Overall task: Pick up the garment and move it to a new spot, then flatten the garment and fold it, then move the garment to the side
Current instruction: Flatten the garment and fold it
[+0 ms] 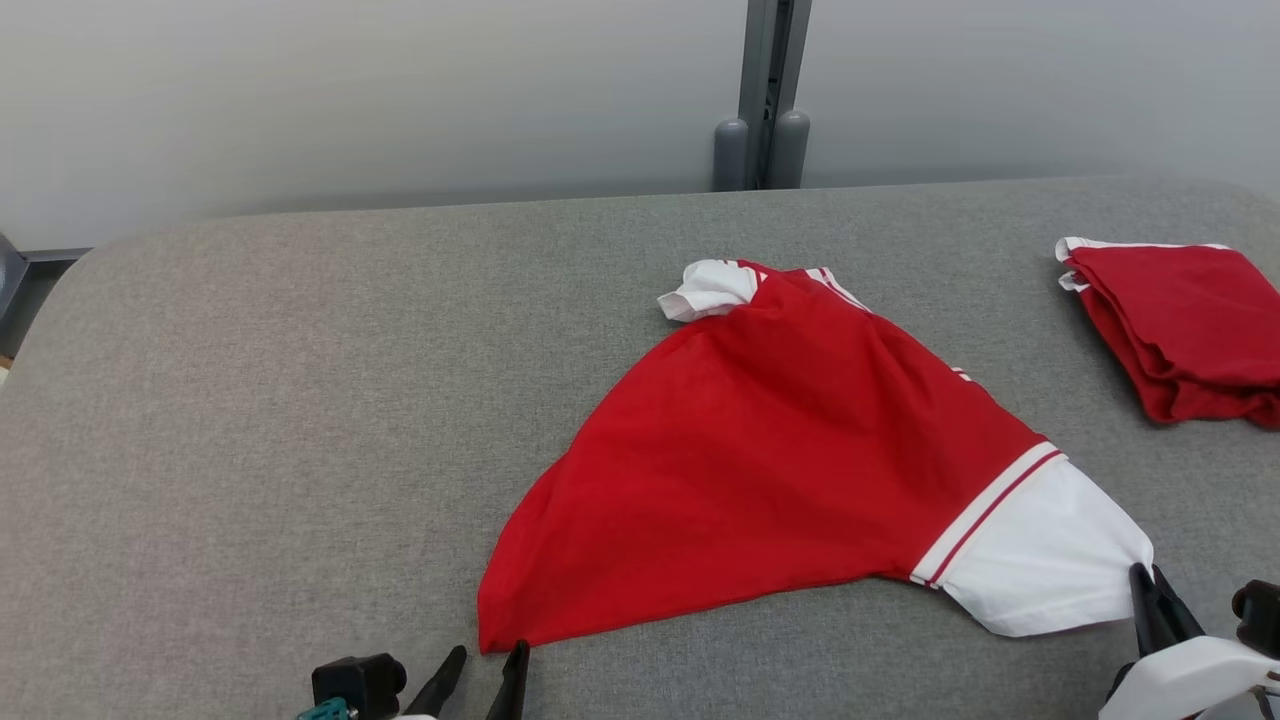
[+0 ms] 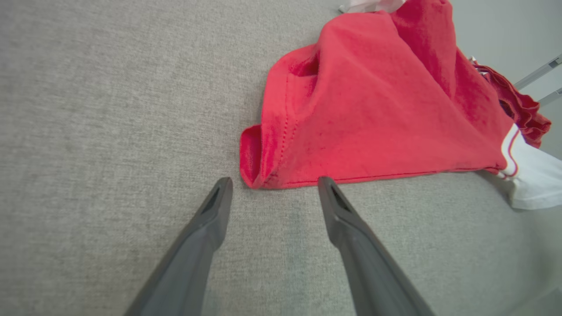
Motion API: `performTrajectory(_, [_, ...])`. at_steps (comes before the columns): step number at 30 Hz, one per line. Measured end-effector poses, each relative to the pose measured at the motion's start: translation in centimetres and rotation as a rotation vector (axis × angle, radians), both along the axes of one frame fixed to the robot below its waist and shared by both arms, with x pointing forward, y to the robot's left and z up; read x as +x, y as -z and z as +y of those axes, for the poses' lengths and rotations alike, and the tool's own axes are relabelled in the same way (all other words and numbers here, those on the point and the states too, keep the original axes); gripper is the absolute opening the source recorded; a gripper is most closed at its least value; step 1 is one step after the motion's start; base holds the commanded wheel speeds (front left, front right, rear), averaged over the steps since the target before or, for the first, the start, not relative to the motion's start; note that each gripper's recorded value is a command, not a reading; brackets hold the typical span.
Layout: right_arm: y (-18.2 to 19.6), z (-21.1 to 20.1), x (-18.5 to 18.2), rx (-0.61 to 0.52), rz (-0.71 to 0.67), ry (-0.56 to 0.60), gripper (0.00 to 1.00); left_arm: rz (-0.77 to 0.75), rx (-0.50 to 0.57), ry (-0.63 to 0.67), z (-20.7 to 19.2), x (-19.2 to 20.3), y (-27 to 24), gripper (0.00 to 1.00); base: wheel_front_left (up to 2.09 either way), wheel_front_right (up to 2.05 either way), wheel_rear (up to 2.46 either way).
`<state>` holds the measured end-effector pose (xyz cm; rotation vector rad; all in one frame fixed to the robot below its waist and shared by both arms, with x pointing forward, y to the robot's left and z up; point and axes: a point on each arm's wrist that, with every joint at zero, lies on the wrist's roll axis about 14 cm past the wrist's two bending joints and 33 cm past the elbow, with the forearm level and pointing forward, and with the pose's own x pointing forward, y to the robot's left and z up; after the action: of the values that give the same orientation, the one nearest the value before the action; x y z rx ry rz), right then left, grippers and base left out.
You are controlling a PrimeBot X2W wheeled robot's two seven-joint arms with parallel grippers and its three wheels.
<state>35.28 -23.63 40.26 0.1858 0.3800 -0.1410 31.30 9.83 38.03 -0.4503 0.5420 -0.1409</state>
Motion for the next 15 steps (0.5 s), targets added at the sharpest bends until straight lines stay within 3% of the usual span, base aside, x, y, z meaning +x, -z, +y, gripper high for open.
performTrajectory(6, [0.0,0.2,0.0,0.005,0.000,-0.004,0.00,0.046,0.009,0.018,-0.6,0.6,1.3,1.00,0.00,0.00,0.00])
performTrajectory(10, [-0.1,0.1,-0.1,0.004,-0.002,-0.002,0.00,0.053,0.007,0.019,-0.8,1.0,1.7,0.82,0.00,0.00,0.00])
performTrajectory(13, [-0.2,0.0,-0.2,0.003,-0.006,0.000,0.00,0.059,0.001,0.023,-1.0,1.1,1.9,0.78,0.00,0.00,0.00])
performTrajectory(14, [-0.2,0.0,-0.2,0.003,-0.007,0.000,0.00,0.061,-0.002,0.025,-1.1,1.1,1.9,0.69,0.00,0.00,0.00])
performTrajectory(15, [-0.3,0.0,-0.2,0.003,-0.008,-0.001,0.00,0.065,-0.002,0.027,-1.2,1.1,2.0,0.52,0.00,0.00,0.00])
